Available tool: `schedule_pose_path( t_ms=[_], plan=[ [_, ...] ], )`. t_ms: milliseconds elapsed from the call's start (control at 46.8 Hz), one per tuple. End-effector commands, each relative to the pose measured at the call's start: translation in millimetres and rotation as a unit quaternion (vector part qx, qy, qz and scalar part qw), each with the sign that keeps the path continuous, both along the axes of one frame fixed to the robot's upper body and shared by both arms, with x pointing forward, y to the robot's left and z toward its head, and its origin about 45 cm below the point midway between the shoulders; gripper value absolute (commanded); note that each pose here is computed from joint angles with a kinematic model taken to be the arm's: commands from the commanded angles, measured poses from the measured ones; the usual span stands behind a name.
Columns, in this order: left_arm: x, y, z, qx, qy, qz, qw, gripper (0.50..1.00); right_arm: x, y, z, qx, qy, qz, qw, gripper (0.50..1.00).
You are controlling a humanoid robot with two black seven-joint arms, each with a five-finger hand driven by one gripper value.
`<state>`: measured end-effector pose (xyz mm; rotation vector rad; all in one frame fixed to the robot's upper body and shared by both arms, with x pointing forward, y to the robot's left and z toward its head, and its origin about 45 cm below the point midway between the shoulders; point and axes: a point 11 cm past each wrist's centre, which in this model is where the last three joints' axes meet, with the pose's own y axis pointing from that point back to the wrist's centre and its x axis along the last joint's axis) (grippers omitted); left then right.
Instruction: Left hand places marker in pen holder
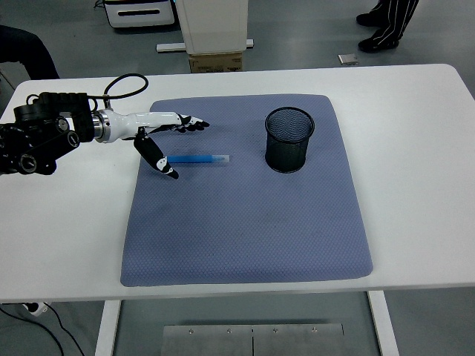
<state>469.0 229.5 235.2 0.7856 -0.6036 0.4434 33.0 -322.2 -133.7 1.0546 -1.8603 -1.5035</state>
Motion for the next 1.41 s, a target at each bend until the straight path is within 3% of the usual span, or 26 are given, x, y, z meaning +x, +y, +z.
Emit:
schedule_pose_path(
  t_ms=[0, 278, 577, 1389],
  plan=[
    [5.3, -2, 2, 0.025, -0.013, -0.009, 1.0, 1.0, -0.1, 0, 0.0, 0.0, 0.0, 0.0, 1.0, 1.0],
    [4.9, -8, 1, 0.074, -0.024, -0.043, 0.996, 1.0, -0.1, 0, 0.0, 0.0, 0.0, 0.0, 1.0, 1.0],
    [3.6, -51, 6, 0.089, -0.037, -0.095, 0.991, 1.0, 0.0, 0, 0.0, 0.0, 0.0, 0.0, 1.0, 1.0],
    [-0.8, -60, -6, 0.121, -0.036, -0.121, 0.985, 1.0, -0.1, 0, 0.0, 0.0, 0.0, 0.0, 1.0, 1.0]
  ],
)
